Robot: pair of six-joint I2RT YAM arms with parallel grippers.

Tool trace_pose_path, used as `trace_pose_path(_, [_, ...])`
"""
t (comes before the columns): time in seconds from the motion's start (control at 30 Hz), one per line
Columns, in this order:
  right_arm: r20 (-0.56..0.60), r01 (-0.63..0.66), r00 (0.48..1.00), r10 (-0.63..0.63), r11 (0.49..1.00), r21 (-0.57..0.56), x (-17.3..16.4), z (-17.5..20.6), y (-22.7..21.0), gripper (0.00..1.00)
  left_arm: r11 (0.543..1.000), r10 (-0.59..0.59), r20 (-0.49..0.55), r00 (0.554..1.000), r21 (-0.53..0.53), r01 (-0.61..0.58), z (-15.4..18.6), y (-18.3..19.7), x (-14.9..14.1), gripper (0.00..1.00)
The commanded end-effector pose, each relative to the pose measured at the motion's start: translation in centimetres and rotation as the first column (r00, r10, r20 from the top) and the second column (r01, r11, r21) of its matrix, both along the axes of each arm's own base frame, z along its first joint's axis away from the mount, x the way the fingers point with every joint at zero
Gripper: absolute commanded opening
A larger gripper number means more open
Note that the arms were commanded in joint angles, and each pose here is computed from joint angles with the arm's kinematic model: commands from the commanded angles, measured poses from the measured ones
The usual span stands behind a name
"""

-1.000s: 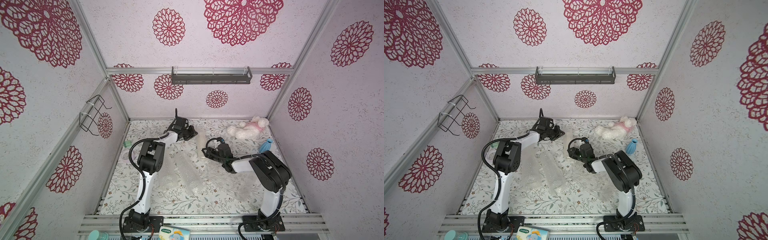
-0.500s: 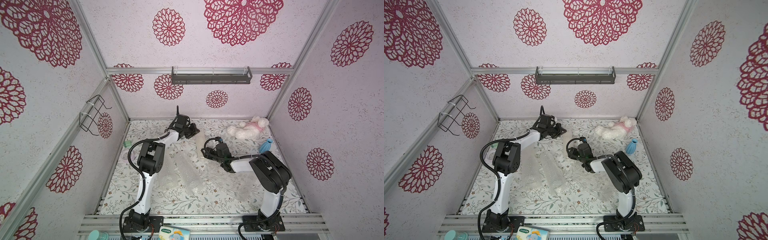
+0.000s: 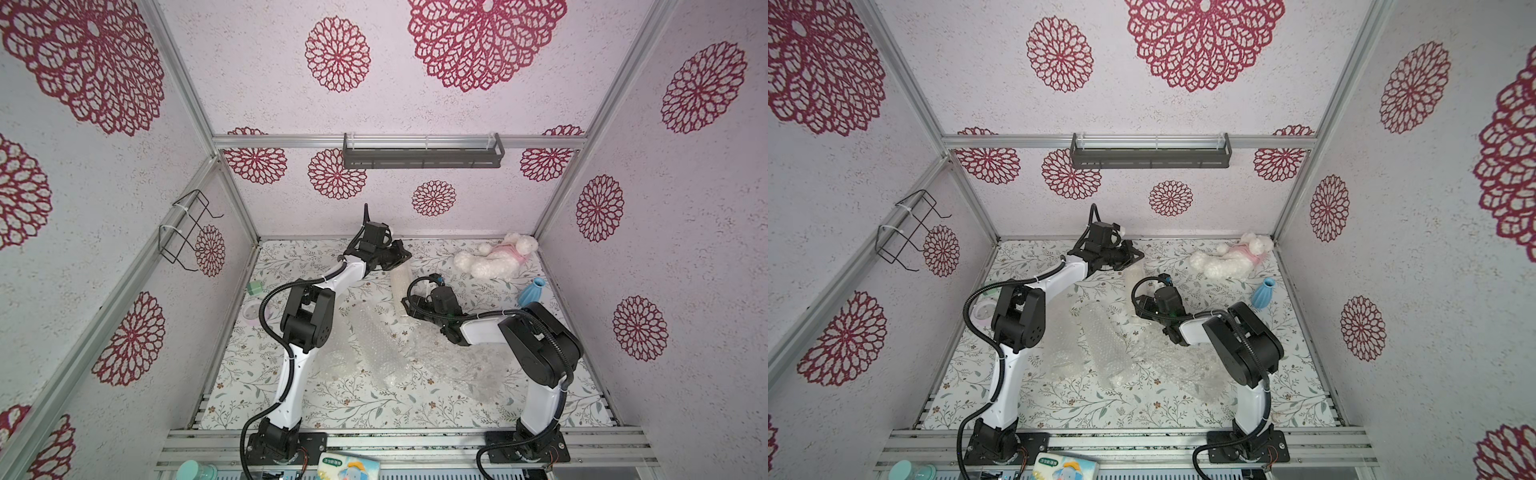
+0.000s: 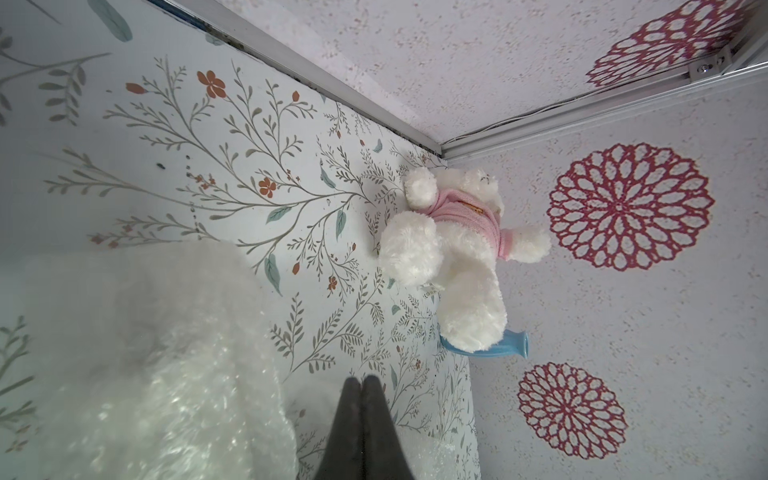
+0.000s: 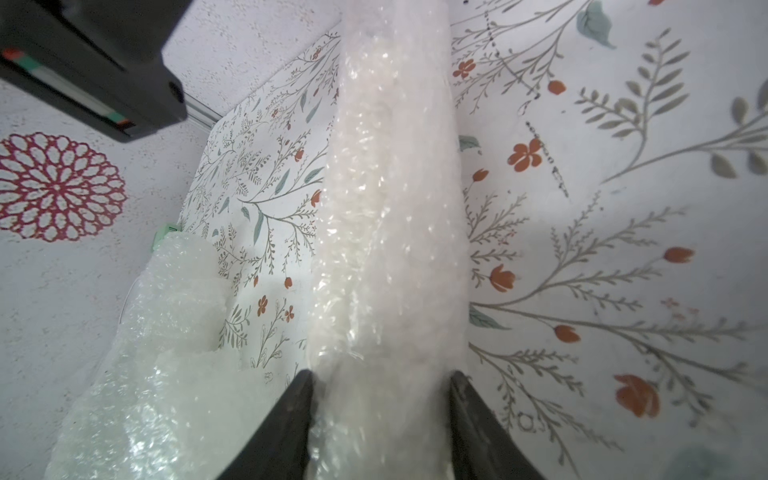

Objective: Unwrap the vase from the bubble wrap
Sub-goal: Unwrap the bubble wrap at the center of the board.

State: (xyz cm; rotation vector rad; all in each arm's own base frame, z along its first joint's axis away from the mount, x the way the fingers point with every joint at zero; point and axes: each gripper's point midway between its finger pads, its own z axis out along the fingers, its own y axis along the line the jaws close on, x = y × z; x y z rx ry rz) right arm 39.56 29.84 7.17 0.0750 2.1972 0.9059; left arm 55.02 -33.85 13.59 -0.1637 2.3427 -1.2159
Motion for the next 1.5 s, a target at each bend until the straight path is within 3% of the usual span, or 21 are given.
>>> trace_pose_path(0.0, [0.033,-0.014,0.999,0.015,1.0,-0.007,-0.2,1.6,0.2,0.51,0.999,-0.03,-0.001,1.0,-0.014,0.03,-0.1,-1.2,0.2,0.03])
trace_pose_path(0.1, [0.045,-0.018,0.999,0.018,1.0,-0.003,-0.4,1.9,0.2,0.51,0.999,-0.044,-0.009,0.999,-0.01,0.043,-0.7,-1.8,0.2,0.13])
trace_pose_path(0.23, [0.071,-0.02,0.997,0.019,1.0,0.001,-0.7,2.7,0.0,0.54,0.998,-0.058,-0.012,0.998,-0.003,0.058,-1.0,-2.4,0.1,0.39])
trace_pose_path(0.33, [0.097,-0.025,0.995,0.024,1.0,0.007,-0.8,3.5,0.1,0.55,0.998,-0.064,0.008,0.998,0.005,0.064,0.0,-2.6,0.1,0.53])
trace_pose_path(0.7, [0.141,-0.023,0.99,0.02,1.0,0.02,-1.3,5.0,-0.4,0.56,0.996,-0.074,0.101,0.992,0.047,0.069,5.9,-2.6,0.1,0.69])
trace_pose_path(0.83, [0.165,-0.031,0.986,0.027,0.999,0.019,-1.5,5.9,-0.5,0.57,0.991,-0.041,0.134,0.99,0.132,0.023,7.3,-0.4,0.0,0.83])
trace_pose_path(0.97, [0.207,-0.024,0.978,0.03,0.999,-0.032,-1.6,7.0,-1.2,0.64,0.984,0.023,0.136,0.99,0.171,-0.047,8.1,3.4,-0.4,0.86])
trace_pose_path(1.27, [0.242,-0.031,0.968,0.07,0.986,-0.161,-2.6,6.9,-1.6,0.69,0.973,0.13,0.131,0.983,0.173,-0.152,9.3,10.5,-3.5,0.87])
trace_pose_path(1.47, [0.238,-0.054,0.964,0.122,0.961,-0.272,-3.8,5.7,0.2,0.69,0.977,0.155,0.072,0.985,0.14,-0.164,7.3,12.7,-5.6,0.85])
